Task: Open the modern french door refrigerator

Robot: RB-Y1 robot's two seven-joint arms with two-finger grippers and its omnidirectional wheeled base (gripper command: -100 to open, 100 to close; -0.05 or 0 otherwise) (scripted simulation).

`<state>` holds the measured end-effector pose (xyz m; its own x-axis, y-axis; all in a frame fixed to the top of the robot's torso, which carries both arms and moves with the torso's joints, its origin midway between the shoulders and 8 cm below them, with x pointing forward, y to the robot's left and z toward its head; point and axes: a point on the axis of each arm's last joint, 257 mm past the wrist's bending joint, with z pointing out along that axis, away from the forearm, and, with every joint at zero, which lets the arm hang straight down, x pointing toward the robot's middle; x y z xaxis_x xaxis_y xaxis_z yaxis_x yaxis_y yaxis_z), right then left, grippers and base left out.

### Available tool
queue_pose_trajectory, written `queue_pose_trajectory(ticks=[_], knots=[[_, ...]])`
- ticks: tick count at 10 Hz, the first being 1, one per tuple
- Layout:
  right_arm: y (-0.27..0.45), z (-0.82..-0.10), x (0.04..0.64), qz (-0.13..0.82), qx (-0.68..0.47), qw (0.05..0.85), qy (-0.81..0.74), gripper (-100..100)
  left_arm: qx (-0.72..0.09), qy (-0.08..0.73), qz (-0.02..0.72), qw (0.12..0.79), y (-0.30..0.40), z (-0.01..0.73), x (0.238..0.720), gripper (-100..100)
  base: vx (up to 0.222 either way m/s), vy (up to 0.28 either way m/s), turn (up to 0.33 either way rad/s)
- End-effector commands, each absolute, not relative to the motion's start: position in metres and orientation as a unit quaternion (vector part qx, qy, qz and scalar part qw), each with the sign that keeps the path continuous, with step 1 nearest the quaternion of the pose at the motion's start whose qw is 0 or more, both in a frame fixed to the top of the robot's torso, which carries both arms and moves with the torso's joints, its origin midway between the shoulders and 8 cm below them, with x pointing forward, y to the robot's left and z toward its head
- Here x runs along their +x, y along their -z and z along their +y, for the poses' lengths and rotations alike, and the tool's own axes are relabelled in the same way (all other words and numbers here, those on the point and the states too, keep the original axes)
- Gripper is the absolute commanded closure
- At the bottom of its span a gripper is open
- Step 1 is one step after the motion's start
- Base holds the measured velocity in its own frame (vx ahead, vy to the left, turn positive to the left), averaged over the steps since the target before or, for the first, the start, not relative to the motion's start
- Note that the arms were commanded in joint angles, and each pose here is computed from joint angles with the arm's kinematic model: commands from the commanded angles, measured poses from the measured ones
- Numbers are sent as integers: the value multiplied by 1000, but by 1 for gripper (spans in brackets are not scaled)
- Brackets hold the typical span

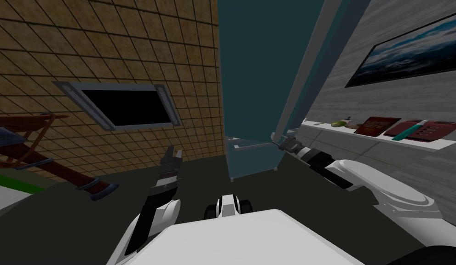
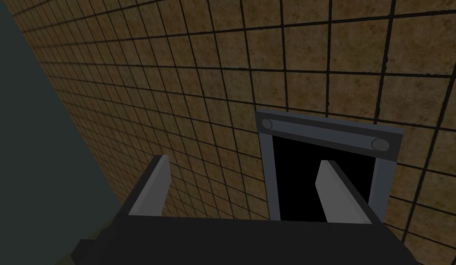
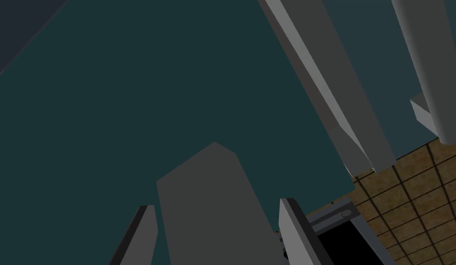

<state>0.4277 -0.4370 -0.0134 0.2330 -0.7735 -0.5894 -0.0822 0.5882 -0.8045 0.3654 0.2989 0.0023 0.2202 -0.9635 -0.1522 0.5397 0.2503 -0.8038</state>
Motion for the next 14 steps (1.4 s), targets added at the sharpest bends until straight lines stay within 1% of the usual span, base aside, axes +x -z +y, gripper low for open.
queue_pose_trajectory(ticks=[1,8,9,10,13,14], knots=[[15,-453,426,576,-367,682,263,100,-314,525,337,715,-2,299,365,0,-50,218,-81],[14,-503,422,598,-330,663,308,100,-314,525,337,715,-2,299,365,0,-52,231,-101],[13,-504,422,598,-328,662,310,100,-314,525,337,715,-2,299,365,0,-39,91,-38],[16,-516,419,605,-319,657,318,100,-314,525,337,715,-2,299,365,0,7,119,-76],[16,-545,413,616,-296,644,343,100,-314,525,337,715,-2,299,365,0,17,286,-136],[16,-545,413,616,-296,644,343,100,-314,525,337,715,-2,299,365,0,-17,231,-78]])
